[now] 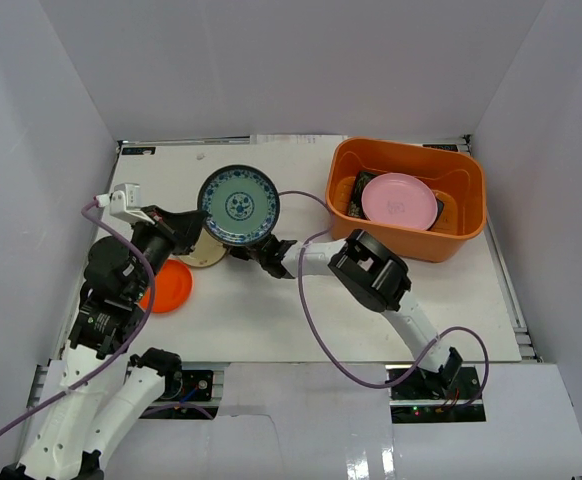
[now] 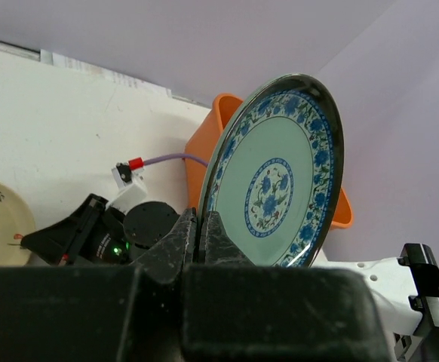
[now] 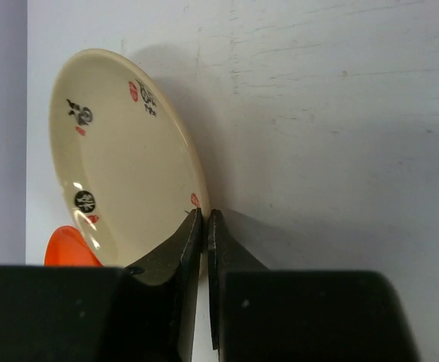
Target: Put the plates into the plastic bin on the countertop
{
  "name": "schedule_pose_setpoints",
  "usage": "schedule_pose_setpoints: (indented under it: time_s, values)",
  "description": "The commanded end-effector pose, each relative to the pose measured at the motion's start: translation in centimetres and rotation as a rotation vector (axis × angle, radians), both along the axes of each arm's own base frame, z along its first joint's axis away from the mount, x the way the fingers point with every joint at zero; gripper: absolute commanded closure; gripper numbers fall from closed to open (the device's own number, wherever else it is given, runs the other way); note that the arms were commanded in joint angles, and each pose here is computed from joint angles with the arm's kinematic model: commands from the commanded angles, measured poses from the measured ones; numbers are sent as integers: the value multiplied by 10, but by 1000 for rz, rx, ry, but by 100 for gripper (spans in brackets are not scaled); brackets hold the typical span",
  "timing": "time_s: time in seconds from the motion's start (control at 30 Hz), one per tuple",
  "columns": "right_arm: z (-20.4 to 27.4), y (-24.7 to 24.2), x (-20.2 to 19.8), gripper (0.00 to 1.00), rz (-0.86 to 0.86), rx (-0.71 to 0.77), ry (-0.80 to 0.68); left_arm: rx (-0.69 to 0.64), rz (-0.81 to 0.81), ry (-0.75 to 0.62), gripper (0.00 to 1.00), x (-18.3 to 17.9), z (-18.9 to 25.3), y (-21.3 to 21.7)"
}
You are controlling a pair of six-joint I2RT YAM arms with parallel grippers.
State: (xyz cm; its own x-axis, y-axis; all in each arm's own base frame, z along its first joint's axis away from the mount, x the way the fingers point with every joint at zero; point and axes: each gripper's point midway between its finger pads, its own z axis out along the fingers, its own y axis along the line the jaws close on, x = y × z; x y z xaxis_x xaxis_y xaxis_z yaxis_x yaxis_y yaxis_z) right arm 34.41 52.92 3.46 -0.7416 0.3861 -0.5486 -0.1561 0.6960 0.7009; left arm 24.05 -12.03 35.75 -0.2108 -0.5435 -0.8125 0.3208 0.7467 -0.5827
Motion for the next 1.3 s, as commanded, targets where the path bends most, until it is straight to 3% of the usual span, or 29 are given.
schedule_pose_setpoints:
  time_s: [0.0,0.07,0.2,0.27,0.43,0.47,0.6,0.7,0.97,1.03,1.07,1.1,1.2,1.23,1.27]
  values:
    - [59,-22,19,92,-107,25,-139,-7,15,-92,100,-8,36,5]
    - [82,-31,22,92,-108,11,-207,-15,12,-114,100,-12,45,5]
    - [179,-75,26,92,-158,9,-412,-36,-26,-131,100,-18,57,0]
    - [236,-113,28,92,-215,55,-499,-48,-47,-133,100,-20,60,-3]
    - [255,-254,48,92,-357,-60,-550,-81,-119,-102,100,-15,56,-19]
    - [277,-280,40,92,-374,-29,-579,-83,-132,-81,100,-9,51,-24]
    - [232,-411,51,92,-539,-203,-480,-119,-227,-22,100,9,36,-49]
    - [202,-468,44,92,-585,-289,-408,-146,-302,41,100,26,23,-72]
    - [144,-523,42,91,-615,-333,-261,-59,-379,115,100,64,7,-163]
    - [138,-526,42,82,-620,-331,-243,-32,-358,135,100,86,2,-183]
    - [137,-528,42,73,-629,-327,-240,-16,-365,145,100,89,-3,-196]
    - [139,-530,42,55,-633,-322,-243,28,-359,199,100,103,-28,-210]
    - [158,-532,44,32,-628,-272,-274,66,-362,202,100,119,-30,-242]
    - [163,-535,42,30,-634,-266,-271,108,-361,256,100,132,-59,-258]
    - [175,-537,41,28,-634,-250,-294,110,-370,243,100,136,-46,-271]
